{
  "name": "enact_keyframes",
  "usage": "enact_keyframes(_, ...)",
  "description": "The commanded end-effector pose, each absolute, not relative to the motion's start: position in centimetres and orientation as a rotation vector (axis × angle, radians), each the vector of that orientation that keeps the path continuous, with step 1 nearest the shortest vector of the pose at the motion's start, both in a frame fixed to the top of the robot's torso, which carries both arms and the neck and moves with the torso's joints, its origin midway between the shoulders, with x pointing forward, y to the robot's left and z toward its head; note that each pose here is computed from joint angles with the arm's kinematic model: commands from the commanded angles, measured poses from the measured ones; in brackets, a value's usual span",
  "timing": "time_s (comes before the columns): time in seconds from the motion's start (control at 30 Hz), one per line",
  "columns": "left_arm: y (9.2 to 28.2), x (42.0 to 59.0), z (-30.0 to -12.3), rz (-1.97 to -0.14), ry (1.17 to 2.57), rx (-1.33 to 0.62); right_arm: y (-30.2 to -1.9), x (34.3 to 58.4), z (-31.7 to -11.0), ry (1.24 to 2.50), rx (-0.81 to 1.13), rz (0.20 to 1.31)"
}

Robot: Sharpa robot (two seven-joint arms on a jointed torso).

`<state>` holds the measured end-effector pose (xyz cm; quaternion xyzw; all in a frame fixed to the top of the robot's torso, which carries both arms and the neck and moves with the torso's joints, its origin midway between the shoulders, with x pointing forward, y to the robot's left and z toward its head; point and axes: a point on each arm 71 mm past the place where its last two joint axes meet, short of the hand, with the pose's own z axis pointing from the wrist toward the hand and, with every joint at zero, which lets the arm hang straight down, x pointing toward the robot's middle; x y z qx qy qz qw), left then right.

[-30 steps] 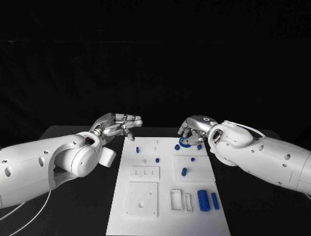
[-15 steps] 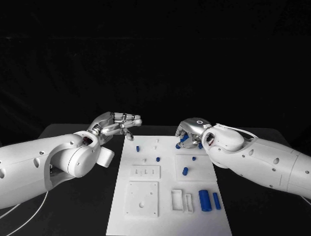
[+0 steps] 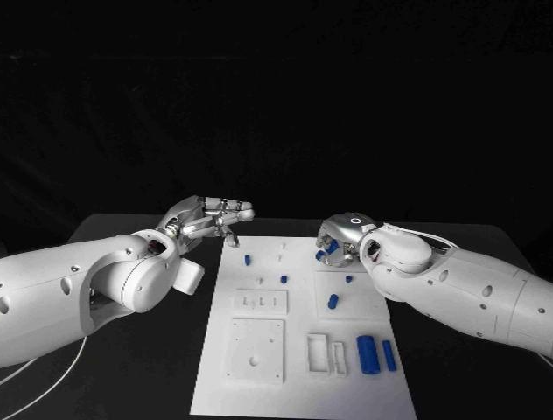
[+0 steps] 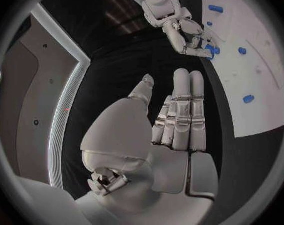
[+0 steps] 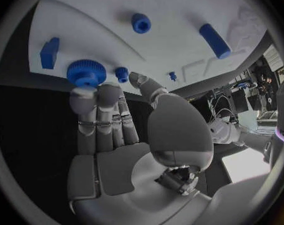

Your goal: Assemble the parts on the task board

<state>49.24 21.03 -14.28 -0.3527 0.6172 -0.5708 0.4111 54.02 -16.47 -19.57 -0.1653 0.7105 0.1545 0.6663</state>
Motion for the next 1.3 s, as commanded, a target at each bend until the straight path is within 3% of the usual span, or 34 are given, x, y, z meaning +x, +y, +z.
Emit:
enact_keyframes(0.03,20.82,49.25,-14.07,-1.453,1.559,-0.869,-16.51,54.09,-19.68,1.598,-0.404,0.308)
enact_keyframes(1.3,20.85,49.53,-14.15,-1.445,1.561,-0.872,-15.83,53.95,-20.03,1.617,-0.398,0.342)
